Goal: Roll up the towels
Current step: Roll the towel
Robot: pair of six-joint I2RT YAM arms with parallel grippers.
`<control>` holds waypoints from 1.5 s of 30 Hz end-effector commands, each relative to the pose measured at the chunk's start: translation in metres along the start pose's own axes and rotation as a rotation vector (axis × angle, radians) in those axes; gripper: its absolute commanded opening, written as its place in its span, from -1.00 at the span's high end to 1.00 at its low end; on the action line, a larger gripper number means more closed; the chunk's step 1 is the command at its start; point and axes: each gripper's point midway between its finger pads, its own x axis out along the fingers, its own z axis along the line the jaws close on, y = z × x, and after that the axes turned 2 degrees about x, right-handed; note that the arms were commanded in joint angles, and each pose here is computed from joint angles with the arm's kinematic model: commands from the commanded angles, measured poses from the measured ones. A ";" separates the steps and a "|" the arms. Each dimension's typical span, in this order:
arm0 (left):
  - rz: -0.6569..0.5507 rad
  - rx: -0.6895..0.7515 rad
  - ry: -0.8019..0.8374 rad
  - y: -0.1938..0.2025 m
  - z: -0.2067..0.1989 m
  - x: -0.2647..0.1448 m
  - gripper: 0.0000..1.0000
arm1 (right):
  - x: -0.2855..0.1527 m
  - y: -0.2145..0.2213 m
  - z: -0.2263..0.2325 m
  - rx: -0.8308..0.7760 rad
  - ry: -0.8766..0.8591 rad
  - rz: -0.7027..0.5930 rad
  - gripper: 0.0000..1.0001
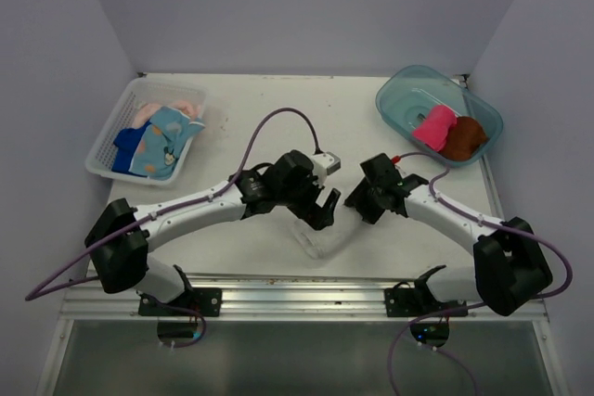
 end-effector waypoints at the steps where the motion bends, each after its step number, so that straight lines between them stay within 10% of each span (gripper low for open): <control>1: -0.041 0.165 -0.116 -0.012 -0.013 -0.008 -0.99 | -0.005 -0.004 -0.005 -0.002 0.066 -0.013 0.18; 26: 0.061 0.410 -0.450 0.028 -0.023 0.053 -0.95 | -0.004 -0.002 0.009 0.001 0.017 0.014 0.14; 35: 0.056 0.396 -0.472 0.033 -0.016 0.059 -0.25 | -0.007 -0.001 0.011 -0.002 0.004 0.016 0.10; 45: 0.073 0.112 -0.056 0.027 -0.019 0.050 0.11 | -0.023 -0.008 0.018 -0.032 -0.051 -0.019 -0.76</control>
